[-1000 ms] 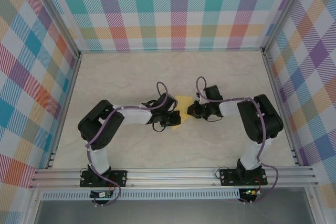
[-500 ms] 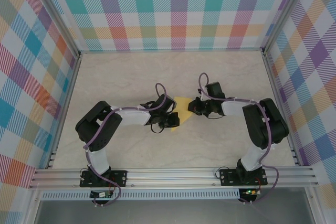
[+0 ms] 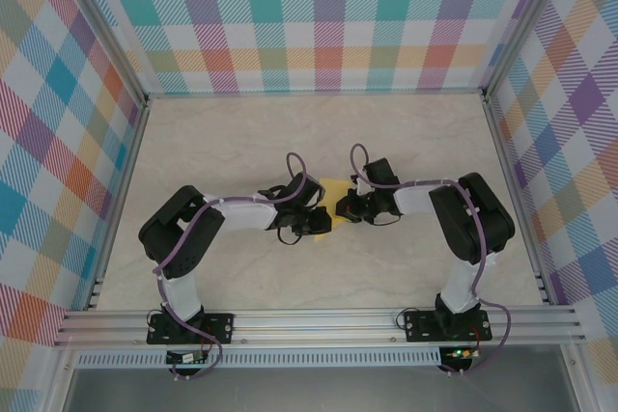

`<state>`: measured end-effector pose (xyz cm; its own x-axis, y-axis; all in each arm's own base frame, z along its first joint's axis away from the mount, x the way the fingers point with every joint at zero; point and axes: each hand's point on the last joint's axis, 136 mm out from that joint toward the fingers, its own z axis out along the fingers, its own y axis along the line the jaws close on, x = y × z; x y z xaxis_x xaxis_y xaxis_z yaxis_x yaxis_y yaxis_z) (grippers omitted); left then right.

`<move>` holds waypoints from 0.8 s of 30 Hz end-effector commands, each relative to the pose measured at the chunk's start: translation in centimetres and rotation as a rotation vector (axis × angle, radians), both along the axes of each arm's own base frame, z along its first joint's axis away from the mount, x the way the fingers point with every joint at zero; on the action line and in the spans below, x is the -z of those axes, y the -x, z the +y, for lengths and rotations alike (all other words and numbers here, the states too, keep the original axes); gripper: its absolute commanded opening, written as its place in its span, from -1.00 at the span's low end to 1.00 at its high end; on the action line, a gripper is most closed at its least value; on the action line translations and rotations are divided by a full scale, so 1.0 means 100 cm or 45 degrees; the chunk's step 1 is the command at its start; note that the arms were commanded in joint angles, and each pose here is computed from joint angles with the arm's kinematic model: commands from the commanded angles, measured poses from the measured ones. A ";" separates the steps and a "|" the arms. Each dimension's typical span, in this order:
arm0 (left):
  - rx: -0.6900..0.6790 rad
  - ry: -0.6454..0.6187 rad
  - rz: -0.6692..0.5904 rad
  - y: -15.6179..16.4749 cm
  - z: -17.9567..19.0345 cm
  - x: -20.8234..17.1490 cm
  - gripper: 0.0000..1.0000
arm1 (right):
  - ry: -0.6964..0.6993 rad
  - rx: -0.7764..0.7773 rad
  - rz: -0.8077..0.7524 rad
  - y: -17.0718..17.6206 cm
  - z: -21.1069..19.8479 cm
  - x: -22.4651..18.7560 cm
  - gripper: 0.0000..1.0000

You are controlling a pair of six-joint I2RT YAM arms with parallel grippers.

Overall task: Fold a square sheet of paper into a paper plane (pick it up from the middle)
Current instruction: Third fold the triangle at the center of the table.

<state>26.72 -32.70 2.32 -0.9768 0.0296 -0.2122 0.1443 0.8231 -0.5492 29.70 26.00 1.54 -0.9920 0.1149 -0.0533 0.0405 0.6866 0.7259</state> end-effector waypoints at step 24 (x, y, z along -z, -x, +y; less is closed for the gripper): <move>-0.103 -0.087 0.190 0.047 0.048 0.013 -0.69 | 0.164 0.005 0.052 0.006 -0.017 0.023 -0.98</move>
<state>23.59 -30.73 2.01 -0.9938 -0.0191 -0.1095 0.0478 0.8160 -0.5760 29.82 25.83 1.47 -0.9925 0.1104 -0.0526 0.0408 0.7043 0.7088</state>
